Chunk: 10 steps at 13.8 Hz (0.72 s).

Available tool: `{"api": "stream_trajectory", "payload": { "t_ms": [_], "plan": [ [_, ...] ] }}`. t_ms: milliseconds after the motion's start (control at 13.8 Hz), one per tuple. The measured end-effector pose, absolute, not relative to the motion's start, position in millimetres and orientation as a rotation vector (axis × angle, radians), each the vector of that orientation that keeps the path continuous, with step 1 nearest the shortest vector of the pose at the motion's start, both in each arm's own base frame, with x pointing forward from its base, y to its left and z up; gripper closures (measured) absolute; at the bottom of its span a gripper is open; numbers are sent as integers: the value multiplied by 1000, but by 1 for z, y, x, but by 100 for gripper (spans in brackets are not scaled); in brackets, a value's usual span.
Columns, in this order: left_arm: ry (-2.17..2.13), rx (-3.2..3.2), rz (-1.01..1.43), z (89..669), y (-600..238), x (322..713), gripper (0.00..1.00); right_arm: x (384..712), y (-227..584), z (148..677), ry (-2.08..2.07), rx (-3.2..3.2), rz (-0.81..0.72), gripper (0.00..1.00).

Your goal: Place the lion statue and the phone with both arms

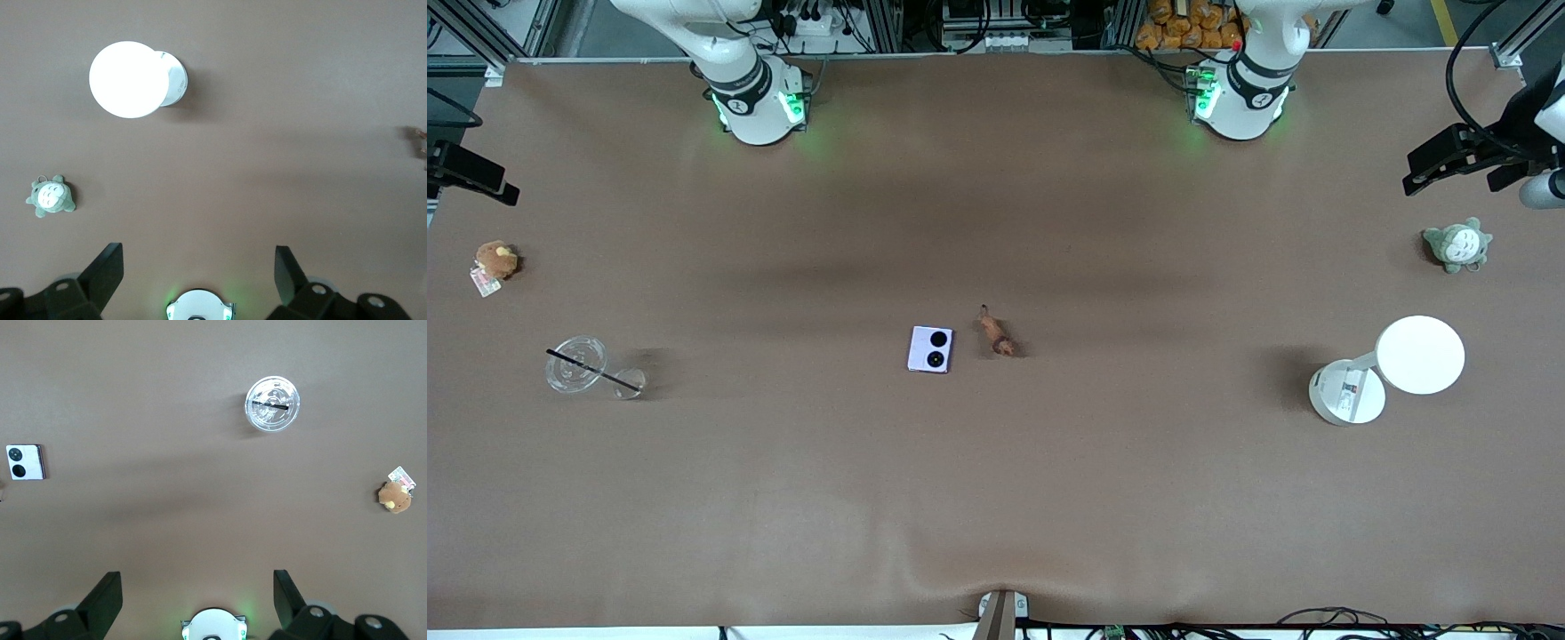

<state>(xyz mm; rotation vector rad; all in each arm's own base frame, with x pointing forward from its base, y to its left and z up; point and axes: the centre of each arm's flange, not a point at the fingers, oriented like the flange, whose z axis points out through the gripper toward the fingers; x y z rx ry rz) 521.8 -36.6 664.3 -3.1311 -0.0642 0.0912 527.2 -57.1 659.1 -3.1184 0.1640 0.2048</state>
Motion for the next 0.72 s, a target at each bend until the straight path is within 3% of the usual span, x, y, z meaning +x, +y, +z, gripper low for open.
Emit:
{"api": "stream_trajectory", "payload": {
  "t_ms": [723],
  "plan": [
    [-25, -3104, 112, 655, -48, 526, 0, 528, -57, 658, 164, -3118, 209, 0]
  ]
}}
